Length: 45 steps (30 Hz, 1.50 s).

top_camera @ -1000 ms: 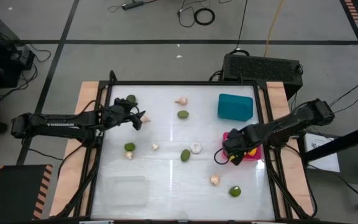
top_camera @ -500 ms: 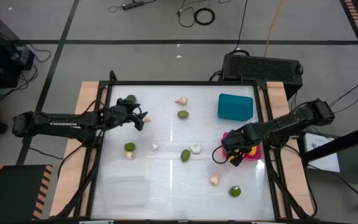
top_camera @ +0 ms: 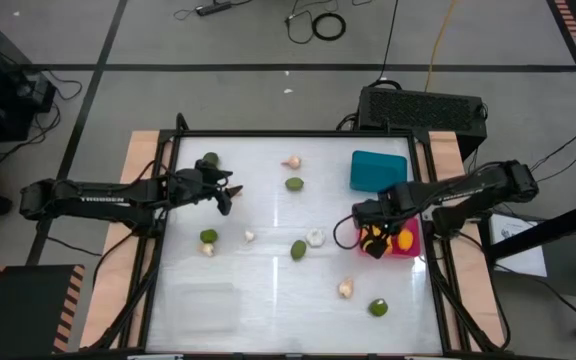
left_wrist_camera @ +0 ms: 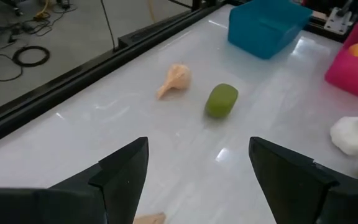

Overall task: Sort produce into baskets
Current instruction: Put the yellow lemon into the pink bin, then put the green lime into the transparent bin

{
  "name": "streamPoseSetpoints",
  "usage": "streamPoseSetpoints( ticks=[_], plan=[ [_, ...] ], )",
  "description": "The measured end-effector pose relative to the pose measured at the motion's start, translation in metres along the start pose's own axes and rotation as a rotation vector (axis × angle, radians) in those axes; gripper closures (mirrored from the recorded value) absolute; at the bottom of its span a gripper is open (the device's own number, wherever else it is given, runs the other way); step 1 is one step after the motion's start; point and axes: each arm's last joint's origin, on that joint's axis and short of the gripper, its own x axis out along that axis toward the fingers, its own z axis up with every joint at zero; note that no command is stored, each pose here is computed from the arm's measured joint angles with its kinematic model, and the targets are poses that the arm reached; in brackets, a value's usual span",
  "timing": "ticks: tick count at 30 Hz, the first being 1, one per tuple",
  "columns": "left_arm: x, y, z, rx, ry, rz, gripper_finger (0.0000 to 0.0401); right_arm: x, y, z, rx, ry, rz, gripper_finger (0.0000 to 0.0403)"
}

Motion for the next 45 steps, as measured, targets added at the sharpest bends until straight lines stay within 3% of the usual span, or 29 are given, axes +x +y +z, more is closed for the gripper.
streamPoseSetpoints(
  ticks=[4,7,14,16,23,31,39,45],
  plan=[
    [-0.001,-0.002,0.0,0.015,0.0,-0.013,0.0115,-0.002,-0.004,-0.002,0.016,0.034,-0.032,0.0127],
    [-0.001,-0.004,0.0,0.032,-0.009,-0.025,0.0115,-0.002,-0.005,-0.004,0.031,0.05,-0.045,0.0171],
    [-0.001,-0.004,0.0,0.031,-0.013,-0.025,0.0115,0.001,-0.004,-0.003,0.031,0.049,-0.055,0.0357],
    [-0.001,-0.004,0.0,0.03,-0.013,-0.025,0.0115,0.005,-0.006,-0.003,0.031,0.056,-0.068,0.039],
    [-0.001,-0.004,0.0,0.029,-0.012,-0.025,0.0115,0.023,-0.013,-0.006,0.082,0.087,-0.109,0.04],
    [-0.001,-0.004,0.001,0.029,-0.014,-0.025,0.0115,0.025,0.0,0.005,0.023,-0.02,0.028,0.0402],
    [-0.001,-0.005,0.002,-0.01,-0.028,-0.032,0.0115,0.01,-0.008,-0.005,0.044,0.083,-0.076,0.0402],
    [-0.006,-0.02,0.007,-0.1,-0.091,-0.154,0.0115,-0.013,-0.002,-0.01,-0.049,-0.134,-0.092,0.0402]
  ],
)
